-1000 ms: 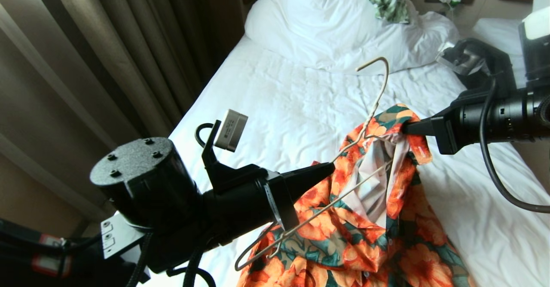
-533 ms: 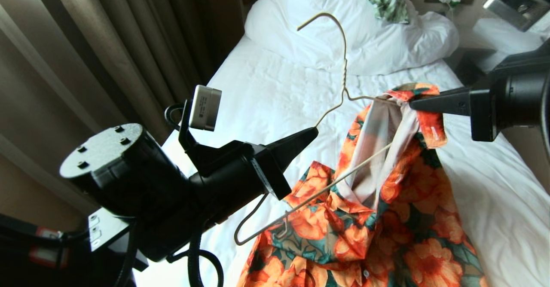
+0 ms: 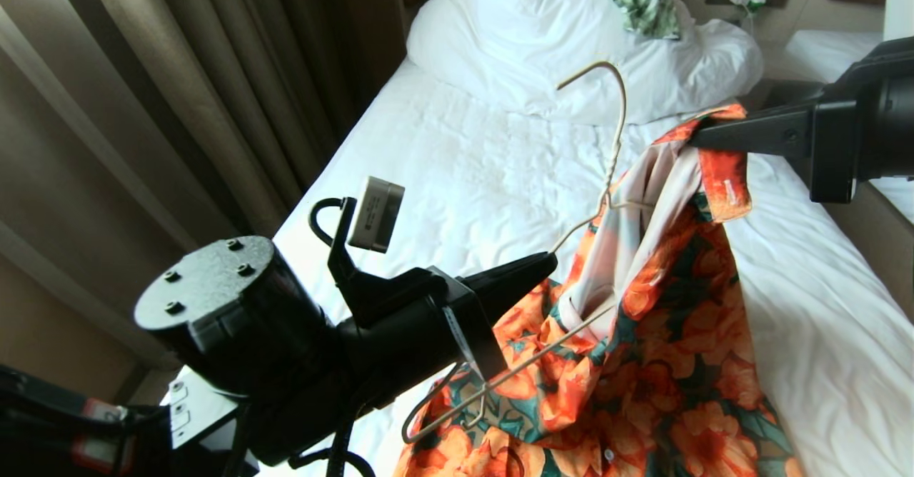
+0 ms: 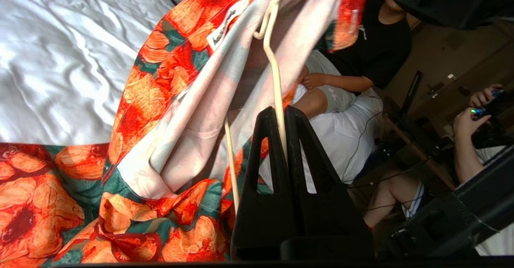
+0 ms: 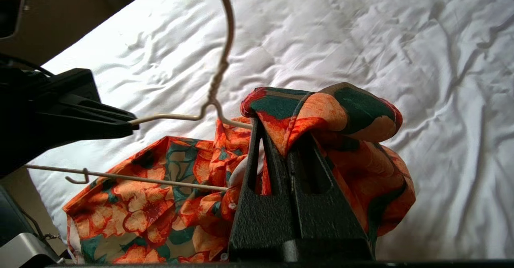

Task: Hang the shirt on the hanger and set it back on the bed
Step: Hook one side of the shirt onto the hanger

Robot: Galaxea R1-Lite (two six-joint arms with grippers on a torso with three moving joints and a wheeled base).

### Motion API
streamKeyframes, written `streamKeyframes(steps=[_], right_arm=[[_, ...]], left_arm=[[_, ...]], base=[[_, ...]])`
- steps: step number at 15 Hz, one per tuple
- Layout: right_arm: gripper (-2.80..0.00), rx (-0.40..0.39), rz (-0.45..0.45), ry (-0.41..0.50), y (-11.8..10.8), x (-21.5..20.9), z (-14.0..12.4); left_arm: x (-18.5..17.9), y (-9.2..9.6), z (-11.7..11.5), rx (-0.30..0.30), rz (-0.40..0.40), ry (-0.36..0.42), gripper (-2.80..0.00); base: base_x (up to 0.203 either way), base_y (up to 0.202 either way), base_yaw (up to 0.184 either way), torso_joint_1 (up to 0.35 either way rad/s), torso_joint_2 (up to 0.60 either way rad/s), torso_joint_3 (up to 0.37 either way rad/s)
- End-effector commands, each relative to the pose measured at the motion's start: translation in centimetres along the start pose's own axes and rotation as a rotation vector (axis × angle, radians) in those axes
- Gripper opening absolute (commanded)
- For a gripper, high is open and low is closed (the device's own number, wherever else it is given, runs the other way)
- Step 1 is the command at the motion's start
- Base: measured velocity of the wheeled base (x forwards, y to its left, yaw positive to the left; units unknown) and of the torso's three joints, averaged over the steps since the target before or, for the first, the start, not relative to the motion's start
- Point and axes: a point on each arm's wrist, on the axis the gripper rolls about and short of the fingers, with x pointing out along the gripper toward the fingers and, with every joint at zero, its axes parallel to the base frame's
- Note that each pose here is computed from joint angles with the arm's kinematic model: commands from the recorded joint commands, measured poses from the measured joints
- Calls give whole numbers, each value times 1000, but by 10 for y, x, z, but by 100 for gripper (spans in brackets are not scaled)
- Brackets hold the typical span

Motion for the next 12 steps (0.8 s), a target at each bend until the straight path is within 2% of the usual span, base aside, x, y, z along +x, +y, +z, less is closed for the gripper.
streamKeyframes(steps=[1,3,8,10,12], right_arm=[[-280,-5,26,5,5,0,-1],[-280,-6,53,37,11,-2,-5],[-280,-14,113,65,24,-1,-14],[-280,-16,140,80,27,-2,-21],[-280,-13,200,84,29,0,-28]], left_arm=[[6,5,-8,-8,21,13,-280],[19,13,-15,-8,119,-28,-280],[27,8,-12,0,129,-167,-280],[25,4,-2,8,116,-232,-280],[20,-2,8,31,106,-263,-280]], base=[[0,0,0,0,0,0],[0,0,0,0,0,0],[0,0,0,0,0,0],[0,0,0,0,0,0],[0,0,0,0,0,0]])
